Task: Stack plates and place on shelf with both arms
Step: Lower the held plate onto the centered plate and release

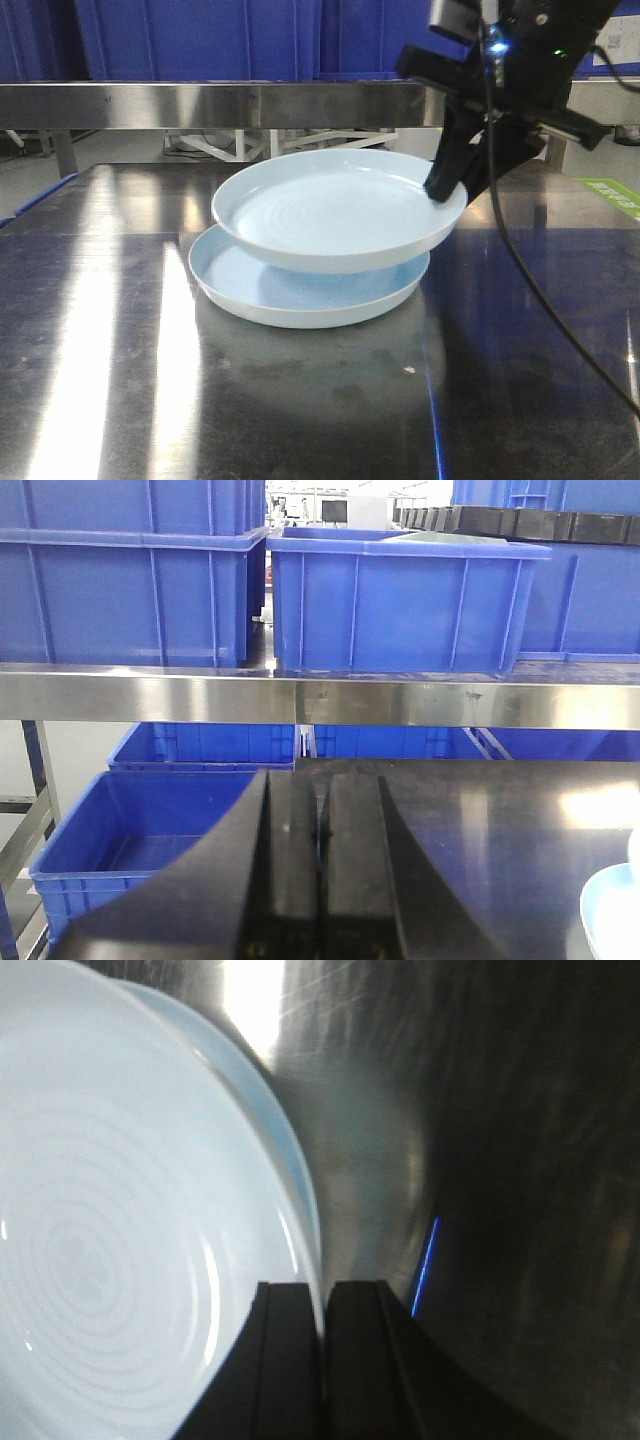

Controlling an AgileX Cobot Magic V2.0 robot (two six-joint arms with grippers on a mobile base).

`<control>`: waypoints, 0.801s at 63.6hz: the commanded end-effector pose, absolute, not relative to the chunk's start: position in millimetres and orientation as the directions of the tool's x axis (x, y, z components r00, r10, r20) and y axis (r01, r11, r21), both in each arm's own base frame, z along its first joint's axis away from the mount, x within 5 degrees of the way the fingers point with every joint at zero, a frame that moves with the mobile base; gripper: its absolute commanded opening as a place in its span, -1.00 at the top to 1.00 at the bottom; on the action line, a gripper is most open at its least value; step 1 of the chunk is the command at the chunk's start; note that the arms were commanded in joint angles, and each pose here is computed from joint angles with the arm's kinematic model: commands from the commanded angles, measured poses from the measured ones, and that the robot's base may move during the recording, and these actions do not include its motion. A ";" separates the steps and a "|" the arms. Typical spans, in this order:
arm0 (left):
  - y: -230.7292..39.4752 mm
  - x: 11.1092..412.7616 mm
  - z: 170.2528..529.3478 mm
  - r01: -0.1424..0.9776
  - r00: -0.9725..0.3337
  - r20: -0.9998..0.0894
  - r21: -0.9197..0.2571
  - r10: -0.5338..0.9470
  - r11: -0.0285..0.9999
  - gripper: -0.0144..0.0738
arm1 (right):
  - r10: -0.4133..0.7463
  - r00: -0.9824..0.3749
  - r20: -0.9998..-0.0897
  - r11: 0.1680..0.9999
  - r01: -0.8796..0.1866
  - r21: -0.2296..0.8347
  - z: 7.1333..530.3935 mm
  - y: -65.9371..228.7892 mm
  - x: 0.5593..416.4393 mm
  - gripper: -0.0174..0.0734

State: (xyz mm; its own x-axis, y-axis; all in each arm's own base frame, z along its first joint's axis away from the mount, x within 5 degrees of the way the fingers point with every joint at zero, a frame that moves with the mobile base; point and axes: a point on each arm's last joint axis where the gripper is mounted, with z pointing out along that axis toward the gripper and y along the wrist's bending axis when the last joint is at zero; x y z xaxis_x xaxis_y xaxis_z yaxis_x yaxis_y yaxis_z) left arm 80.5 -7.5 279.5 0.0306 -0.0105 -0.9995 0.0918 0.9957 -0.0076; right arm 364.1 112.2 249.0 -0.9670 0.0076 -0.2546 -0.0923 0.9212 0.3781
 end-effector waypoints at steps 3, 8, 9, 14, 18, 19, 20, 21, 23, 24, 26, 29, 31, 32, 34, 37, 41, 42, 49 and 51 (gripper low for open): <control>-5.7 79.4 298.6 0.077 0.142 -0.989 -0.024 -0.034 0.997 0.49 | 0.030 -0.943 -0.331 0.902 -0.117 0.415 269.4 121.4 365.8 0.51; -5.7 79.4 298.6 0.077 0.142 -0.989 -0.024 -0.034 0.997 0.49 | 0.025 -0.946 -0.323 0.902 -0.118 0.414 265.5 123.7 366.6 0.51; -5.7 79.4 298.6 0.077 0.142 -0.989 -0.024 -0.034 0.997 0.49 | 0.025 -0.947 -0.321 0.903 -0.117 0.414 264.5 124.2 366.9 0.51; -5.7 79.4 298.6 0.077 0.142 -0.989 -0.024 -0.034 0.997 0.49 | 0.030 -0.947 -0.320 0.903 -0.112 0.416 262.6 125.6 367.9 0.51; -5.7 79.4 298.6 0.077 0.142 -0.989 -0.024 -0.034 0.997 0.49 | 0.036 -0.947 -0.319 0.902 -0.107 0.418 262.0 126.5 368.3 0.51; -5.7 79.4 298.6 0.077 0.142 -0.989 -0.024 -0.034 0.997 0.49 | 0.036 -0.947 -0.319 0.902 -0.107 0.418 262.0 126.5 368.3 0.51; -5.7 79.4 298.6 0.077 0.142 -0.989 -0.024 -0.034 0.997 0.49 | 0.036 -0.947 -0.320 0.902 -0.107 0.418 262.0 126.5 368.3 0.51; -5.7 79.4 298.6 0.077 0.142 -0.989 -0.024 -0.034 0.997 0.49 | 0.036 -0.947 -0.320 0.902 -0.107 0.418 262.1 126.5 368.4 0.51; -5.7 79.4 298.6 0.077 0.142 -0.989 -0.024 -0.034 0.997 0.49 | 0.036 -0.947 -0.320 0.902 -0.107 0.418 262.1 126.5 368.4 0.51; -5.7 79.4 298.6 0.077 0.142 -0.989 -0.024 -0.034 0.997 0.49 | 0.037 -0.946 -0.321 0.902 -0.107 0.418 262.1 126.5 368.5 0.51; -5.7 79.4 298.6 0.077 0.142 -0.989 -0.024 -0.034 0.997 0.49 | 0.037 -0.946 -0.322 0.902 -0.107 0.418 262.1 126.5 368.6 0.50; -5.7 79.4 298.6 0.077 0.142 -0.989 -0.024 -0.034 0.997 0.49 | 0.038 -0.945 -0.324 0.902 -0.107 0.418 262.2 126.5 368.7 0.48; -5.7 79.4 298.6 0.077 0.142 -0.989 -0.024 -0.034 0.997 0.49 | 0.039 -0.945 -0.325 0.902 -0.107 0.418 262.2 126.5 368.8 0.44; -5.7 79.4 298.6 0.077 0.142 -0.989 -0.024 -0.034 0.997 0.49 | 0.039 -0.945 -0.325 0.902 -0.107 0.418 262.2 126.5 368.8 0.43; -5.7 79.4 298.6 0.077 0.142 -0.989 -0.024 -0.034 0.997 0.49 | 0.039 -0.945 -0.325 0.902 -0.107 0.418 262.2 126.5 368.8 0.39; -5.7 79.4 298.6 0.077 0.142 -0.989 -0.024 -0.034 0.997 0.49 | 0.039 -0.944 -0.327 0.902 -0.107 0.418 262.3 126.5 369.0 0.33; -5.7 79.4 298.6 0.077 0.142 -0.989 -0.024 -0.034 0.997 0.49 | 0.041 -0.943 -0.330 0.903 -0.107 0.417 262.4 126.4 369.3 0.25; -5.7 79.4 298.6 0.077 0.142 -0.989 -0.024 -0.034 0.997 0.49 | 0.041 -0.943 -0.330 0.903 -0.107 0.417 262.4 126.4 369.3 0.23; -5.7 79.4 298.6 0.077 0.142 -0.989 -0.024 -0.034 0.997 0.49 | 0.040 -0.939 -0.341 0.903 -0.112 0.415 262.6 127.8 369.8 0.13; -5.7 79.4 298.6 0.077 0.142 -0.989 -0.024 -0.034 0.997 0.49 | 0.038 -0.939 -0.342 0.904 -0.113 0.412 262.6 127.9 369.8 0.11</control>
